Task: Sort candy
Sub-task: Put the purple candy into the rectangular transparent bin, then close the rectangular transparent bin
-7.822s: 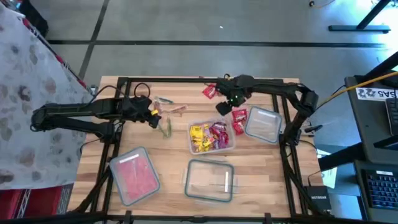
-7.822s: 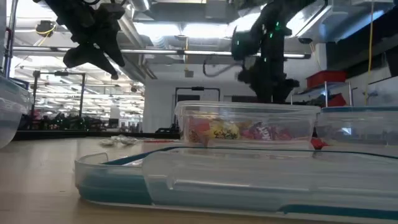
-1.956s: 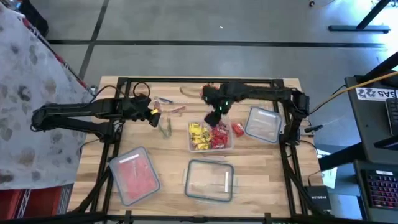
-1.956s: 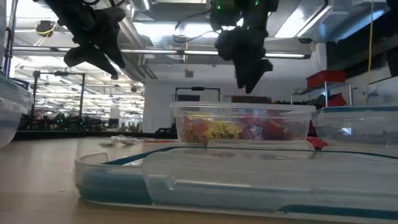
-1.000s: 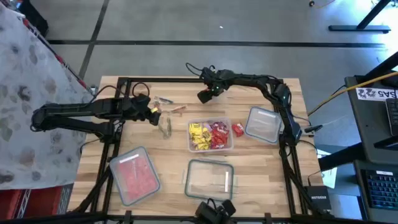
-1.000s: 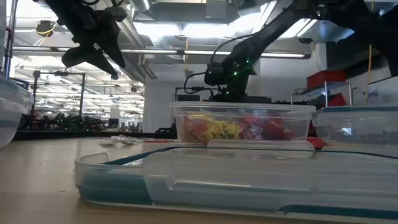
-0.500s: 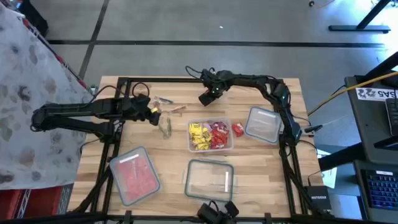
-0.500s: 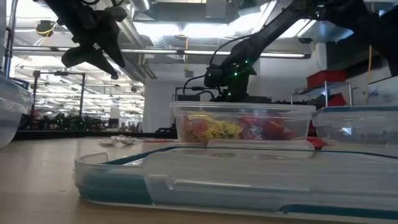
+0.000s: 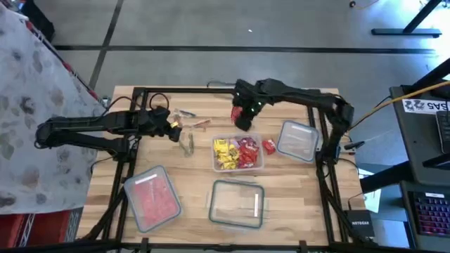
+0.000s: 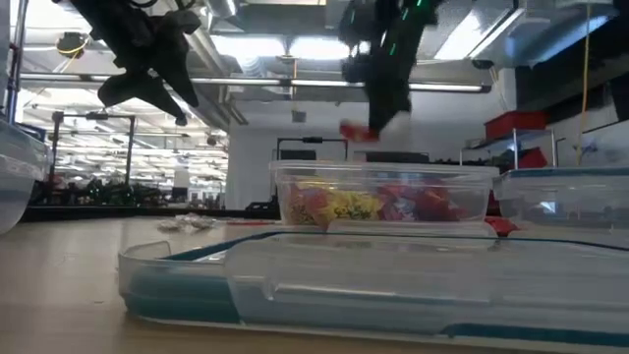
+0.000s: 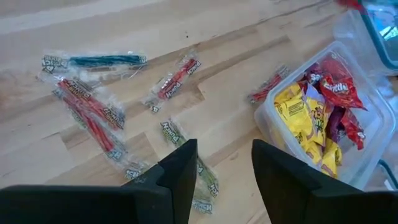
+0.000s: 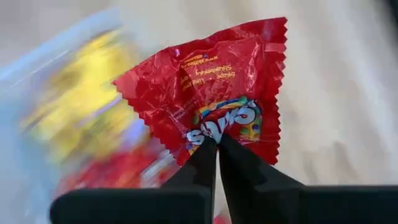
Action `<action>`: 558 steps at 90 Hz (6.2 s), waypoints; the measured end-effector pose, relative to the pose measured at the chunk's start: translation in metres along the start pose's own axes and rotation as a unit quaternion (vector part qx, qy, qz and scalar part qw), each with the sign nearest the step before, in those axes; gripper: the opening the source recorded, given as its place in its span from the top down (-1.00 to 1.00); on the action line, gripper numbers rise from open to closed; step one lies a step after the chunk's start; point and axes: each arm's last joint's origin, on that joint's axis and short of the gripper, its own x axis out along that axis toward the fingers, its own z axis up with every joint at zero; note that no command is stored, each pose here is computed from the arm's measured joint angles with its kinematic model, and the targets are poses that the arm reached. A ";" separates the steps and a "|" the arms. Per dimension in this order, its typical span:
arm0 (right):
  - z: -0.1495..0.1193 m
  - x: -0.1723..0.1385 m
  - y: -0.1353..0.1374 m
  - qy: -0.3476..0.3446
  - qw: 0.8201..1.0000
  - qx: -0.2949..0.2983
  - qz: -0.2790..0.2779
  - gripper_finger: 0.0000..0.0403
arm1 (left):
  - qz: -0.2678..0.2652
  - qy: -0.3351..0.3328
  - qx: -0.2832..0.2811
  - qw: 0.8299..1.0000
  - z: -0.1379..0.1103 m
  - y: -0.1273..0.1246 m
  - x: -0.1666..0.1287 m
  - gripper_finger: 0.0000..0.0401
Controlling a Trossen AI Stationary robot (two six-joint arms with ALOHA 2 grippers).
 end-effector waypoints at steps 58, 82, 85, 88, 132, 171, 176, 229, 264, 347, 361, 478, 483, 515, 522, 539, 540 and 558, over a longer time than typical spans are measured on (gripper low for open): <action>-0.056 0.051 0.061 0.084 0.994 -0.017 -0.061 0.57 | 0.000 0.000 0.056 0.998 0.000 0.000 0.000 0.32; -0.054 0.041 0.058 0.080 0.994 -0.028 -0.061 -0.13 | 0.003 0.003 0.054 0.999 -0.001 0.001 0.000 0.32; -0.055 0.041 0.058 0.082 0.994 -0.034 -0.067 -0.17 | 0.005 0.004 0.049 0.999 -0.001 0.001 0.000 0.32; -0.055 0.041 0.057 0.084 0.993 -0.042 -0.073 -0.21 | 0.006 0.006 0.042 0.999 -0.001 0.001 0.000 0.32; -0.043 0.026 0.027 0.076 0.993 -0.070 -0.057 -0.25 | 0.023 0.024 -0.011 0.999 -0.005 0.004 0.000 0.32; -0.079 0.028 -0.018 0.234 0.971 -0.055 -0.022 -0.25 | 0.042 0.008 0.001 0.999 -0.005 0.006 -0.001 0.32; -0.085 0.036 -0.017 0.242 0.969 -0.051 -0.003 -0.25 | 0.042 0.008 0.009 0.999 -0.005 0.006 -0.001 0.32; -0.094 0.114 0.002 0.267 0.955 -0.123 -0.030 -0.25 | 0.045 0.006 0.007 0.999 -0.004 0.007 0.000 0.32; -0.095 0.124 0.000 0.279 0.954 -0.102 -0.042 0.40 | 0.044 0.007 0.003 0.999 -0.004 0.007 0.000 0.32; -0.035 0.043 0.075 0.150 0.985 -0.033 0.082 0.83 | 0.043 0.012 0.022 0.999 -0.004 0.007 0.000 0.32; -0.040 0.061 0.086 0.131 0.991 0.000 0.023 0.66 | 0.036 0.030 0.051 0.998 -0.006 0.007 0.000 0.32; -0.025 0.072 0.062 0.130 0.979 0.127 0.092 0.67 | 0.068 0.034 0.082 0.994 -0.008 0.012 -0.001 0.32; -0.027 0.070 0.066 0.137 0.978 0.127 0.091 0.57 | 0.070 0.032 0.084 0.994 -0.008 0.012 -0.001 0.32; -0.004 0.042 0.111 0.008 0.967 0.240 0.079 0.24 | 0.067 0.042 0.167 0.983 -0.009 0.012 -0.001 0.32; 0.011 0.024 0.135 -0.095 0.960 0.248 0.089 0.24 | 0.065 0.045 0.193 0.978 -0.009 0.012 -0.001 0.32; 0.014 0.000 0.182 -0.239 0.913 0.327 0.051 0.24 | 0.055 0.059 0.214 0.974 -0.010 0.012 -0.001 0.32; 0.013 -0.002 0.184 -0.246 0.908 0.336 0.046 0.24 | 0.054 0.060 0.214 0.973 -0.010 0.012 -0.001 0.32; -0.019 -0.030 0.229 -0.337 0.872 0.356 -0.012 0.24 | 0.021 0.089 0.210 0.973 -0.016 0.008 -0.003 0.32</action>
